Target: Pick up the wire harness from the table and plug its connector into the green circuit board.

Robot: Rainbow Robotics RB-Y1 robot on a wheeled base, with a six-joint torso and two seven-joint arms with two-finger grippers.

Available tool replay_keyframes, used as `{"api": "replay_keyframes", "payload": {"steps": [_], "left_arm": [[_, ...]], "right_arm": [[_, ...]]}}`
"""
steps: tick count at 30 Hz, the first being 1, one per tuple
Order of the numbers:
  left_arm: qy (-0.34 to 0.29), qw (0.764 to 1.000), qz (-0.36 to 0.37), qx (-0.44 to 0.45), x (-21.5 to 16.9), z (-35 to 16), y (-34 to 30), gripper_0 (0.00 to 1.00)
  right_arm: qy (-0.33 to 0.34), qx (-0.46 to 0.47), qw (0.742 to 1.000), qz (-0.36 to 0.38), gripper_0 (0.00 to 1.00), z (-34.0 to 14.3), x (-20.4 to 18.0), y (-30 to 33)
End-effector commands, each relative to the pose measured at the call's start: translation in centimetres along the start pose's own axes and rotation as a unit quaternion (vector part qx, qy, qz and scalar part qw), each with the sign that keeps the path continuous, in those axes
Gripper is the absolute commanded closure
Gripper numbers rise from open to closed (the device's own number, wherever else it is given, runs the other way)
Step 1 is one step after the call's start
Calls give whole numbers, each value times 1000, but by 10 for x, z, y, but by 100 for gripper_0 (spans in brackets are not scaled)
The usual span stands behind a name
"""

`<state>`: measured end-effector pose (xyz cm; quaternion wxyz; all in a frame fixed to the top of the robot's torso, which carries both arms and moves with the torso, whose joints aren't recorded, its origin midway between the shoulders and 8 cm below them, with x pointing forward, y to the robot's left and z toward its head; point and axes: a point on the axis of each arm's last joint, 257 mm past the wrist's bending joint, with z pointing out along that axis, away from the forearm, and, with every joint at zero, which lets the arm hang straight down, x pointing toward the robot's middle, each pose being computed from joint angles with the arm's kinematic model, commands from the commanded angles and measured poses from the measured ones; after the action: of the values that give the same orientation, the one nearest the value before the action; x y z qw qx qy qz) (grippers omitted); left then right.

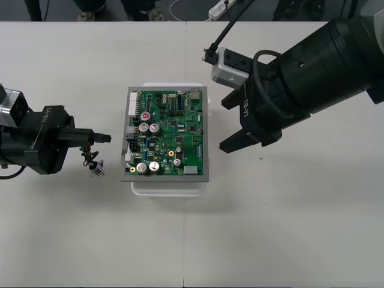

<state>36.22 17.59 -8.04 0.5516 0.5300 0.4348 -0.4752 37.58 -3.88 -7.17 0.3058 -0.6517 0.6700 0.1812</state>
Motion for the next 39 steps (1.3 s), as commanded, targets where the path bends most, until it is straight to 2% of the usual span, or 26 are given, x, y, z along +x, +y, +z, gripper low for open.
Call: {"api": "replay_keyframes", "payload": {"steps": [1,15,39], "left_arm": [[27,999,29,15,4,-12,-5,100],[43,998,48,10,27,-15,8,100],[-6,999,45,-15,11,-12,20,100]], "right_arm": [[-20,33,998,-42,11,-7,-22,-2],[-28,71,996,-56,11,0,-38,-11],[-26,108,991,-70,11,5,-48,-18]]}}
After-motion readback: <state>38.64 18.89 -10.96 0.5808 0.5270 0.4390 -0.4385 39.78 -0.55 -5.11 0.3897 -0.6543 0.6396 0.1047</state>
